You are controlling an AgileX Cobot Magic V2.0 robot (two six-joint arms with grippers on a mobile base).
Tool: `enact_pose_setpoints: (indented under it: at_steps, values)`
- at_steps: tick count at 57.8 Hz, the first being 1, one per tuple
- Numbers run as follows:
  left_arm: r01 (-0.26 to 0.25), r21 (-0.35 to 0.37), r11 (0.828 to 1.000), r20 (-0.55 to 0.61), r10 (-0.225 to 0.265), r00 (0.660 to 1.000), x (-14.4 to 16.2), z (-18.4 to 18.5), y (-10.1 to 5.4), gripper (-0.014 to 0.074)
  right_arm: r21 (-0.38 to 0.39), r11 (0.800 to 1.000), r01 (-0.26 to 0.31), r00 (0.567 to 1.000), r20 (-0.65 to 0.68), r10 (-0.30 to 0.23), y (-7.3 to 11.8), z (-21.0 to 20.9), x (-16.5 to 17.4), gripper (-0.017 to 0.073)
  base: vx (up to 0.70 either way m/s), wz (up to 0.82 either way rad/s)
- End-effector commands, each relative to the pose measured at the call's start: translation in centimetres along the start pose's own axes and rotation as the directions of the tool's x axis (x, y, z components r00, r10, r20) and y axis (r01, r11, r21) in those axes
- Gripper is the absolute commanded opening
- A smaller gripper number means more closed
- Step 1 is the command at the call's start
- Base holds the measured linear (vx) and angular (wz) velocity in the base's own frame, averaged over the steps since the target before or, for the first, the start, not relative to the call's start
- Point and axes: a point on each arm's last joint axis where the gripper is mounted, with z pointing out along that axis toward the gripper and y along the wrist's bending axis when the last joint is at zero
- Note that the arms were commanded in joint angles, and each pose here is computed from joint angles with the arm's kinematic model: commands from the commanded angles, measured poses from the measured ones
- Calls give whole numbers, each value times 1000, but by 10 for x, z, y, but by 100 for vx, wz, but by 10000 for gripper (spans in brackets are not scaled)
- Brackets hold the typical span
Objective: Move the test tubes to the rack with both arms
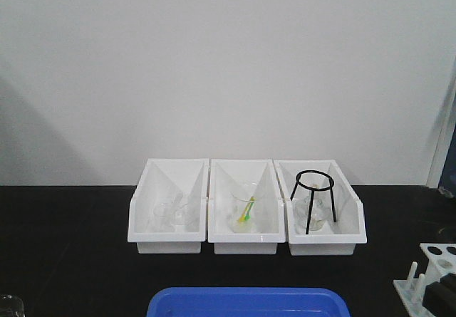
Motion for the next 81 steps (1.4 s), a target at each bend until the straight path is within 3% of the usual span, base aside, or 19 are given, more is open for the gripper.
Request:
enact_pose_setpoints:
  at_steps: [1,14,24,28,31,33,41,51,57,64,66,74,81]
  values:
    - [2,30,1000,101,-5,995,-16,0,-4,-14,-22,1000,11,995,101,-9,2,-1,-17,-8,0,0]
    - [2,30,1000,101,-5,995,-16,0,-4,-14,-22,1000,11,995,101,-9,2,-1,-17,-8,0,0]
    - [-92,20,996,100,89,991,-14,0,-4,-15,-22,1000,11,995,101,-9,2,-1,-17,-8,0,0]
    - [-73,18,997,94,71,993,-13,0,-3,-15,-22,1000,11,995,101,-9,2,-1,-17,-8,0,0]
    - [-30,16,999,80,29,996,-12,-1,-3,-15,-22,1000,11,995,101,-9,2,-1,-17,-8,0,0]
    - [-35,9,999,71,34,997,-11,-2,-2,-15,-22,1000,11,995,101,-9,2,-1,-17,-8,0,0]
    - [-149,-83,985,49,154,987,3,-10,9,-15,-22,1000,11,995,101,-9,2,-1,-17,-8,0,0]
    - [-143,-253,957,75,167,983,49,-33,27,-15,-22,1000,11,995,101,-9,2,-1,-17,-8,0,0]
    - [-138,-321,937,95,177,980,78,-44,34,-15,-22,1000,11,995,101,-9,2,-1,-17,-8,0,0]
    - [-135,-350,927,73,171,983,102,-48,39,-15,-22,1000,11,995,101,-9,2,-1,-17,-8,0,0]
    - [-153,-352,923,24,173,985,105,-47,40,-15,-22,1000,11,995,99,-9,2,-1,-16,-8,0,0]
    - [-174,-354,919,13,191,981,106,-48,40,-15,-21,1000,11,995,97,-9,2,-1,-16,-8,0,0]
    - [-153,-352,923,24,173,985,105,-48,40,-15,-21,1000,11,995,97,-9,2,-1,-16,-8,0,0]
